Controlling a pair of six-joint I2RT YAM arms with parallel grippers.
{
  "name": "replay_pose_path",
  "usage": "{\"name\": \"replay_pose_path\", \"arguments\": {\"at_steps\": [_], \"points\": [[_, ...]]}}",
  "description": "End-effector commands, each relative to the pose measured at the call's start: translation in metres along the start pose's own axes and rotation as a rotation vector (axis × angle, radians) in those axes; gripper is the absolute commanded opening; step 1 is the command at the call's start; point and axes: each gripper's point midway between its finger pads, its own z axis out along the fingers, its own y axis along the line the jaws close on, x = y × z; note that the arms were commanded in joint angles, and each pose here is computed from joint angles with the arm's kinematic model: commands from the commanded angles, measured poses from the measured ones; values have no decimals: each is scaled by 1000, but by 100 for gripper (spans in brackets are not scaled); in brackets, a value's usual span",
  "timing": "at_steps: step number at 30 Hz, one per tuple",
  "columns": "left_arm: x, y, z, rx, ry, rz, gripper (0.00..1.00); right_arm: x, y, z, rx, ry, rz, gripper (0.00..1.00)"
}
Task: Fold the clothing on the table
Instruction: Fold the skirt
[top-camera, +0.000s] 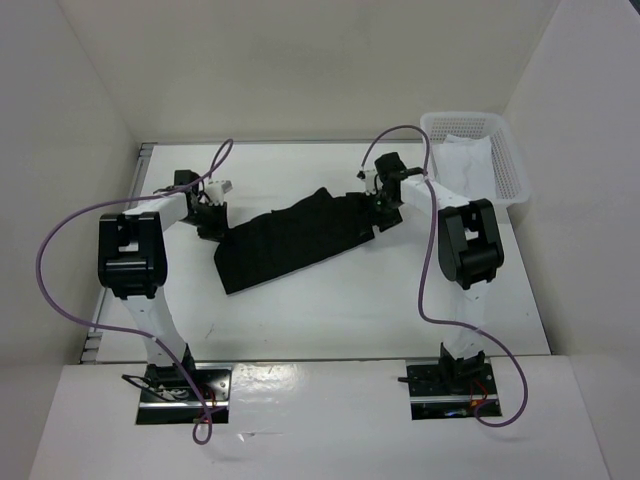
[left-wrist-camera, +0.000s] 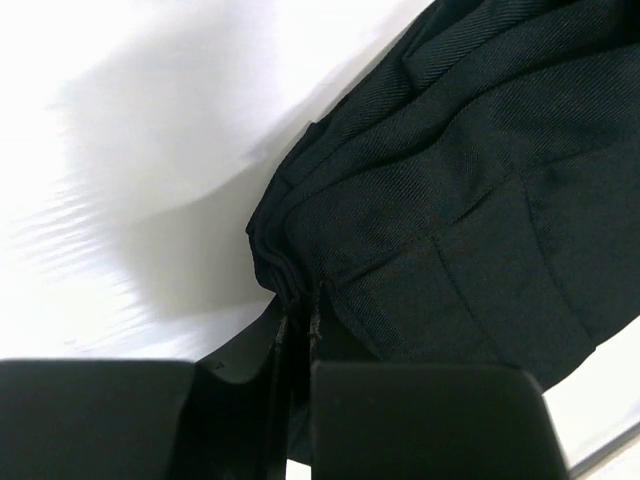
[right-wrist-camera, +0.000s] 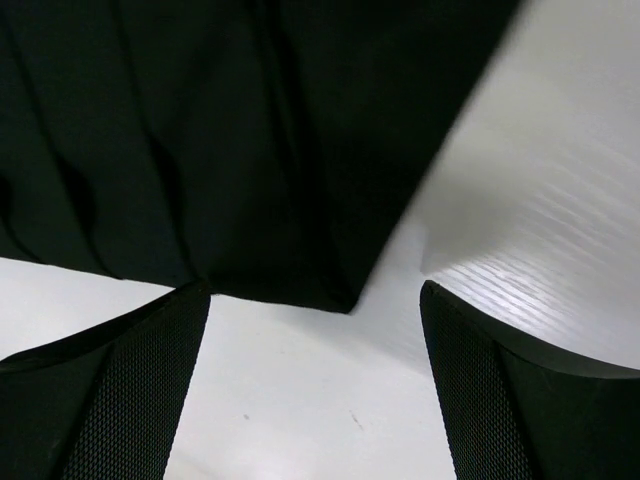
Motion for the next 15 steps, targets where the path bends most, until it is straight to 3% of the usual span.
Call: {"name": "replay_pose_path", "arguments": {"at_steps": [1,15], "points": [[23,-8,4,-19,94,-43,0,-1,15,-9,-66,-17,-14,90],[30,-15,6,-22,110,-63,0,20,-8,-8,-95,15,46,88]]}}
